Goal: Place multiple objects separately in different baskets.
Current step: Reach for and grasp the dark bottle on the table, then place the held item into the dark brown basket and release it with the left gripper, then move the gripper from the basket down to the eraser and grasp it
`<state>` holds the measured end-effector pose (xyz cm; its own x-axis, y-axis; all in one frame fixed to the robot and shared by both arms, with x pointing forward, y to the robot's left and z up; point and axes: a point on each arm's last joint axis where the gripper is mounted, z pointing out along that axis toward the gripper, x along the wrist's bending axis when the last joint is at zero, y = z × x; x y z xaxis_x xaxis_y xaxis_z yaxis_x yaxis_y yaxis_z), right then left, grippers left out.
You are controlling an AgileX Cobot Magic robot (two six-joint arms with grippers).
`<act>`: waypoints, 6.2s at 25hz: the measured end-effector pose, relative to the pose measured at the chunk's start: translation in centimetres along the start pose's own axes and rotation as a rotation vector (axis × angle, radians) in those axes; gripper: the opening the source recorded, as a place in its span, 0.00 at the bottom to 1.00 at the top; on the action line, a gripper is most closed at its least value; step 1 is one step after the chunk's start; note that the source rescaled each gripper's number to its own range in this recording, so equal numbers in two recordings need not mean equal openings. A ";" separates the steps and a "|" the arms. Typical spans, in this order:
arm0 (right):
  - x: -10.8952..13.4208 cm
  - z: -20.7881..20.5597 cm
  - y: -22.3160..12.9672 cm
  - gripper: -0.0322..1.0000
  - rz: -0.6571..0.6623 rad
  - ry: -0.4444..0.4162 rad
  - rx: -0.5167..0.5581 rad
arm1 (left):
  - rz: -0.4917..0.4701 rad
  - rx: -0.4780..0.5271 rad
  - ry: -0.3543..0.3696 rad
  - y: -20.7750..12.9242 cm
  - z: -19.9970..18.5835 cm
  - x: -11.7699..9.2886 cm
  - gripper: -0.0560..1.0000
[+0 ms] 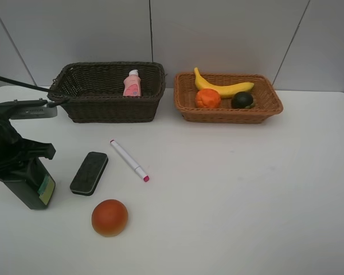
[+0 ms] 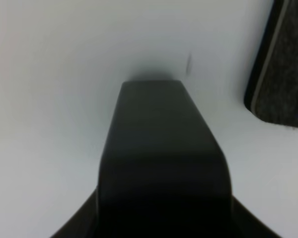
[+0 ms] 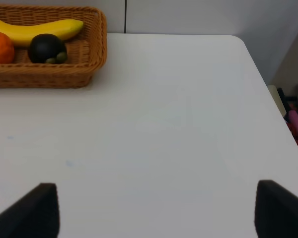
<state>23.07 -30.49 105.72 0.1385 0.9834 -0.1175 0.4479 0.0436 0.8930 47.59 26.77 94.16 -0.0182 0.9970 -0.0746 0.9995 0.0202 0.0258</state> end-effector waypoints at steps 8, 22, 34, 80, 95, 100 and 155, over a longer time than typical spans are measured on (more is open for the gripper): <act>0.0 0.0 0.0 0.98 0.000 0.000 0.000 | 0.036 -0.311 -0.036 3.3 -10.0 -1.1 0.39; 0.0 0.0 0.0 0.98 0.000 0.000 -0.001 | 0.097 -0.547 0.037 14.8 -12.5 -2.1 0.39; 0.0 0.0 0.0 0.98 0.000 0.000 -0.002 | 0.104 -0.523 0.038 22.2 -1.8 -2.4 0.39; 0.0 0.0 0.0 0.98 0.000 0.000 -0.003 | 0.203 -0.324 -0.035 14.2 -10.5 -10.2 1.00; 0.0 0.0 0.0 0.98 0.001 0.001 -0.003 | 0.152 0.005 0.040 6.4 -0.8 -12.5 1.00; 0.0 0.0 0.0 0.98 0.001 0.001 -0.003 | 0.109 0.034 0.056 4.5 2.2 -11.3 1.00; 0.0 0.0 0.0 0.98 0.000 0.001 -0.003 | 0.118 0.018 0.055 5.2 7.9 -8.9 1.00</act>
<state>23.09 -30.49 105.75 0.1381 0.9835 -0.1168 0.4448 0.0438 0.8946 53.17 17.44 87.08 0.0988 0.9950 -0.0178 0.9950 -0.0986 0.0129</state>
